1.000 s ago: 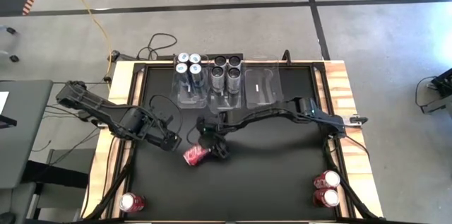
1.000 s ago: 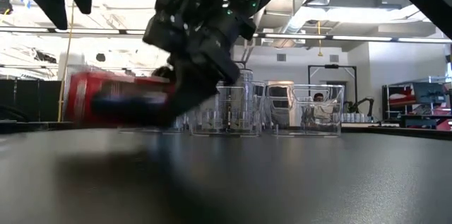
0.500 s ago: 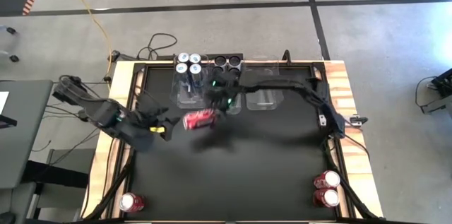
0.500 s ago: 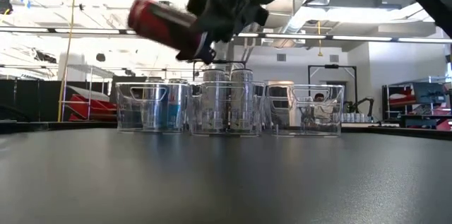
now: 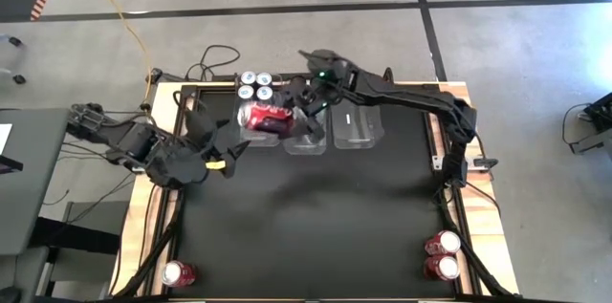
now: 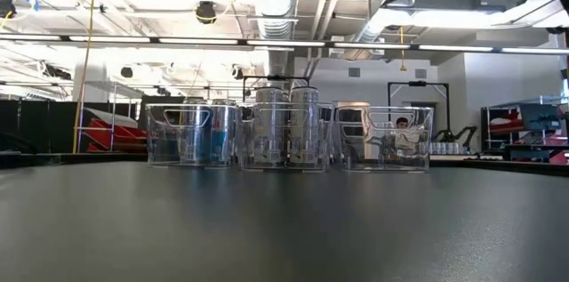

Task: Sort soda cans
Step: Put the top left red soda can into the right transparent bin

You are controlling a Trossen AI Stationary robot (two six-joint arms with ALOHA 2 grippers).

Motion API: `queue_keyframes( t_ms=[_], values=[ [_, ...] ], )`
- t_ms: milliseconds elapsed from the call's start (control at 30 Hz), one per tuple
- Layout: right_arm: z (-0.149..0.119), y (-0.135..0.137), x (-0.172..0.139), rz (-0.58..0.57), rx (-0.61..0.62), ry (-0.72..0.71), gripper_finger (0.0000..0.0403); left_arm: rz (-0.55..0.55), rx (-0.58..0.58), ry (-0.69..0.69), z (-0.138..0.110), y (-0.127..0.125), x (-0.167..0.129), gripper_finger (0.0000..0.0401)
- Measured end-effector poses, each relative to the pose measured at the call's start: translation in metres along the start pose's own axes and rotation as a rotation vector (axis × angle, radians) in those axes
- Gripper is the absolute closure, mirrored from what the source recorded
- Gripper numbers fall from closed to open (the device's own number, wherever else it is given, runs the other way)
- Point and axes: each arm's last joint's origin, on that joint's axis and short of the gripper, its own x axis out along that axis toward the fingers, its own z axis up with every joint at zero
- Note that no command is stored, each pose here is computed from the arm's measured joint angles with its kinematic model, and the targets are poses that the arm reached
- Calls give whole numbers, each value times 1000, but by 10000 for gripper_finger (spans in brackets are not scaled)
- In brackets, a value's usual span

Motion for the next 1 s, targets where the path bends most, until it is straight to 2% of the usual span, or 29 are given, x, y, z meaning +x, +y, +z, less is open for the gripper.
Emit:
queue_keyframes(
  t_ms=[233,400,600,800,1000],
  values=[
    [8,2,1,-38,-18,-65,103,-25,55,-153,29,-6,11,2],
    [11,4,4,-72,-65,-93,103,-58,28,-220,44,-5,18,2],
    [23,9,5,-59,-127,-194,102,-103,-29,-261,53,-7,30,6],
    [30,12,4,-55,-153,-260,102,-125,-53,-373,67,-10,27,42],
    [33,13,3,-61,-175,-285,101,-126,-31,-392,70,-8,25,97]
  ],
)
